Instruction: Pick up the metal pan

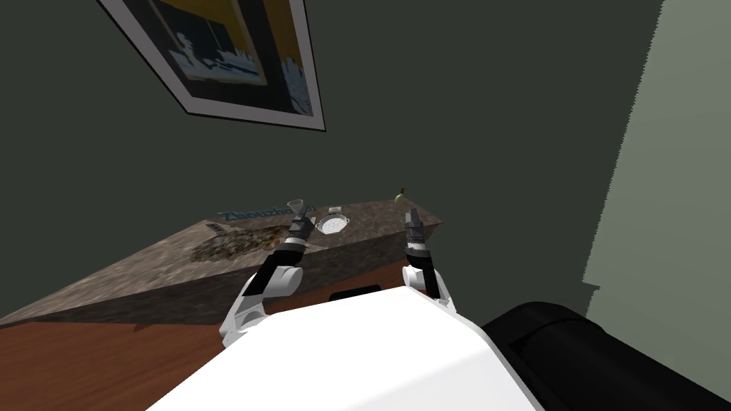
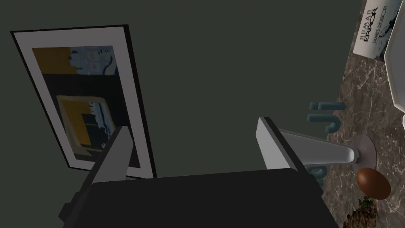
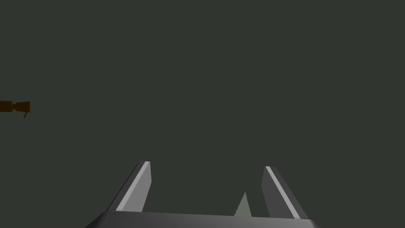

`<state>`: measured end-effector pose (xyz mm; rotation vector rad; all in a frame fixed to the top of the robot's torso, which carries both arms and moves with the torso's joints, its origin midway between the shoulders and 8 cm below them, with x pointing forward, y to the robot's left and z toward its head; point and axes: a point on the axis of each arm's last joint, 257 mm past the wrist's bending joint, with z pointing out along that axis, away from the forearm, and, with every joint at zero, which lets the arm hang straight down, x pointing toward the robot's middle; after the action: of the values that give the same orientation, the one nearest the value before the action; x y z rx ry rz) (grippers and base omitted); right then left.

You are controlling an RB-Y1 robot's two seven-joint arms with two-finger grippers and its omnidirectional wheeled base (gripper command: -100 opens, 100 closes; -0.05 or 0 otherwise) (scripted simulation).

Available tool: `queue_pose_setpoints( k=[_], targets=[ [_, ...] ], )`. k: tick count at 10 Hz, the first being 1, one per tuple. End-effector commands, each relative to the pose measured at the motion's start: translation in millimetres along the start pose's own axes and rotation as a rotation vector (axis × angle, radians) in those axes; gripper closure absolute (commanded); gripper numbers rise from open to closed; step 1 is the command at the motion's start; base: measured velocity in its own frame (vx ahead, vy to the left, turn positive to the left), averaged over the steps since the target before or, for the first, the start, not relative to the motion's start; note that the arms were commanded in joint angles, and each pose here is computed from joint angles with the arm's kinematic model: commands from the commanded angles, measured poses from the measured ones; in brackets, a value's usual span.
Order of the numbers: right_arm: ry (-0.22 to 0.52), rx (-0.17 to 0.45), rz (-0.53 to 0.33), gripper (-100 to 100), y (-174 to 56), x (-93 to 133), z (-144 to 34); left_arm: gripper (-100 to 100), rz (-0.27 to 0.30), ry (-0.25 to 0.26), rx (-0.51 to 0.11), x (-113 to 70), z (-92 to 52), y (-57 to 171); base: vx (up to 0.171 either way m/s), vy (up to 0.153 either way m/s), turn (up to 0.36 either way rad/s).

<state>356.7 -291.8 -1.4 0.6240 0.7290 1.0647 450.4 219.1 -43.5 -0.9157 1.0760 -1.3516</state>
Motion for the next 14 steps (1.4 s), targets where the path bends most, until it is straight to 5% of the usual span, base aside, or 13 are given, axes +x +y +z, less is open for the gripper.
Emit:
queue_pose_setpoints(
  k=[1,14],
  targets=[
    [0.000,0.000,0.000,0,0,0,0.0,-100,-0.008,0.008,-0.039,4.3,2.6,9,0.002,-0.022,0.017],
    [0.000,0.000,0.000,0,0,0,0.0,-100,-0.070,0.073,-0.348,18.3,9.6,84,0.009,-0.029,0.016]
  ],
)
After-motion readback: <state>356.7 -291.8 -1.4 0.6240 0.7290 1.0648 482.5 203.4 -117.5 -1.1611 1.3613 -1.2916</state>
